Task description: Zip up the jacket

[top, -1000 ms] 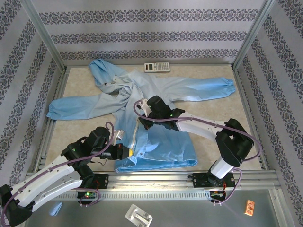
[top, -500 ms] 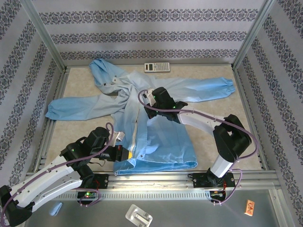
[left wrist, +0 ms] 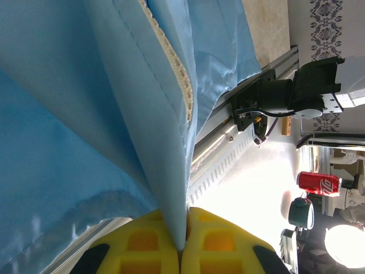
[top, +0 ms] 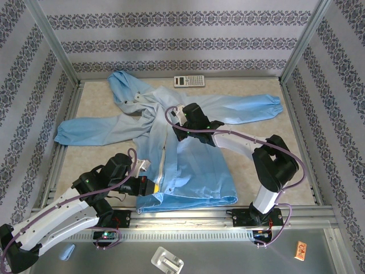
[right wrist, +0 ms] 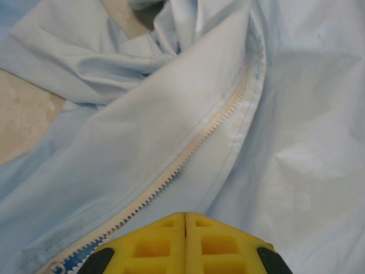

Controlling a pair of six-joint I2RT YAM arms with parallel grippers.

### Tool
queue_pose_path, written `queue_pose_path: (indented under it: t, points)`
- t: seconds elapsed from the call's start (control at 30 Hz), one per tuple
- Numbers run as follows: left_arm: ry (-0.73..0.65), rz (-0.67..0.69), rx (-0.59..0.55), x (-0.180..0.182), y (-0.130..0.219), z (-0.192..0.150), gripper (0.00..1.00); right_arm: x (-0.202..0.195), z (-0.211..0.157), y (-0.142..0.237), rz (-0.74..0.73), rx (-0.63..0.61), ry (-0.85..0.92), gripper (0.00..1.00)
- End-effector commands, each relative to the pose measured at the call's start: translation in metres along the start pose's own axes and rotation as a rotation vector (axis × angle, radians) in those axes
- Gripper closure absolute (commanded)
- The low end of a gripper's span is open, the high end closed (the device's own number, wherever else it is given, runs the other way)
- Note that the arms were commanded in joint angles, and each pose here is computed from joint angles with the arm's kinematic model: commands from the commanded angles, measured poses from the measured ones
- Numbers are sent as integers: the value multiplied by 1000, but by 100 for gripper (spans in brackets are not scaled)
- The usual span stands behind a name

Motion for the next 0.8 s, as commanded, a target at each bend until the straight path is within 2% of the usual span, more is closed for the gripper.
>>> queue_pose_path:
  t: [0.0,0.1,0.2,0.47,0.77]
  points:
    - [-31,-3,12,-2,1,-3,100,19,11,18,132,-56,5,100]
    - [-8,30,18,9,-4,-7,100,33,1,20,232,-20,-25,100]
    - [52,41,21,22,-17,-12,100,44,-15,19,263,25,-43,100]
    - [199,50,41,52,-43,-28,100,67,-67,-1,284,177,-119,88]
    - [271,58,84,63,-52,-40,100,64,-120,-19,242,344,-222,83]
Point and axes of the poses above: each hand's point on the last joint's axis, 136 mm out from that joint toward the fingers, its own y axis back along the fingers, its own x axis along the line the jaws close on, z = x × y, the point moved 4 cm from there along y, back along the fingers, and after that the axes turned 9 degrees about -y, right-handed, at the moved point
